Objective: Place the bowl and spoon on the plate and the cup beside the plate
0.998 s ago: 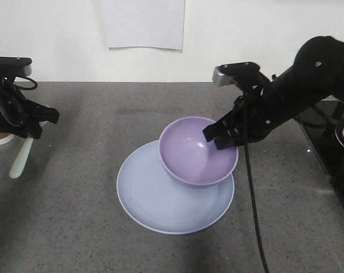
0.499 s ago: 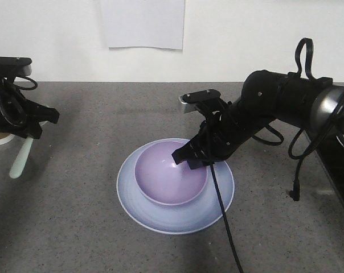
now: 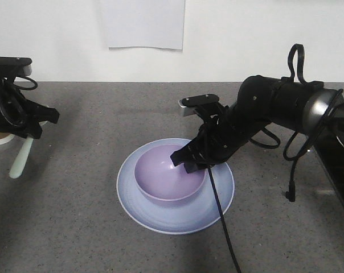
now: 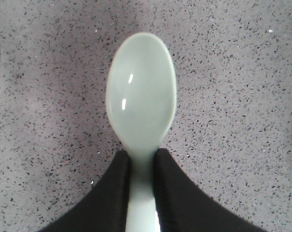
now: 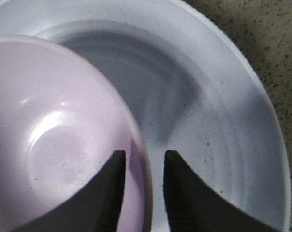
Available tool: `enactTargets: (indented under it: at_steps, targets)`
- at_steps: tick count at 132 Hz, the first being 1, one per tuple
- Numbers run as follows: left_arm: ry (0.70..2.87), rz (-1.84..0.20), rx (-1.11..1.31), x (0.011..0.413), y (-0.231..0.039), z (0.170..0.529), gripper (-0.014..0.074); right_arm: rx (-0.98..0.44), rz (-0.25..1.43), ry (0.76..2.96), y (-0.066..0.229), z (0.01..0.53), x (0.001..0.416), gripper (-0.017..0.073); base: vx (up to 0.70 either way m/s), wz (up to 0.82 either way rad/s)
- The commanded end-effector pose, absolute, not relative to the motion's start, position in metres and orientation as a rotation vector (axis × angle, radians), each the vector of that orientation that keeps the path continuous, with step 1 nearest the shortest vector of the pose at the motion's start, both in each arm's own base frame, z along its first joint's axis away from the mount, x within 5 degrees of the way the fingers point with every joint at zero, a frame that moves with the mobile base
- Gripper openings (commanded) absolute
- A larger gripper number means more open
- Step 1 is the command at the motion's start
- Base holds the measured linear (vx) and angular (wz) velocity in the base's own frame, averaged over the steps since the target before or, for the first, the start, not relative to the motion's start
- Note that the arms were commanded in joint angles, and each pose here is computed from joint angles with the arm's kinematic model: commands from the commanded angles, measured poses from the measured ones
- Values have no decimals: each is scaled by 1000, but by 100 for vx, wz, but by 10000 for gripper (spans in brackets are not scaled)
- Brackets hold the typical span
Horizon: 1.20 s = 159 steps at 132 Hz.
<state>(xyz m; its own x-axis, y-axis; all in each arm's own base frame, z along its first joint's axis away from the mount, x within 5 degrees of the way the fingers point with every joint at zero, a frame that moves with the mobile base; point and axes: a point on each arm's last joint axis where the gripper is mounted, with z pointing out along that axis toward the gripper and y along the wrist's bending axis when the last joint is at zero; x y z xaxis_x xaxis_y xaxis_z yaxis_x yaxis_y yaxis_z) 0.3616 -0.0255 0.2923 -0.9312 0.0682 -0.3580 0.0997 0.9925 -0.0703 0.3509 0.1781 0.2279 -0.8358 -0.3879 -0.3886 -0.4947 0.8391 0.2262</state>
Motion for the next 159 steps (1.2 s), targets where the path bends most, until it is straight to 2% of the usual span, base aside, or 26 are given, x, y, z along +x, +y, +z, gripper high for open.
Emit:
enactTargets:
  at_steps: [1,34,90,122,159]
  targets:
    - [2671,-137,116,357,-28,318,-8,-627,475,2592,178,254,352,291,0,0]
    - [2671,-137,116,357,-28,318,-8,-608,429,2566,173,267,349,318,0,0]
    - [2671,-137,116,357,-28,318,-8,-473,207,2358,140,343,324,316,0,0]
    - [2671,-137,116,357,-28,318,-8,-288,125,2362,88,366,320,267,0,0]
    - [2671,-137,116,357,-28,318,-8,-91,-5,2398,24,376,315,127,0,0]
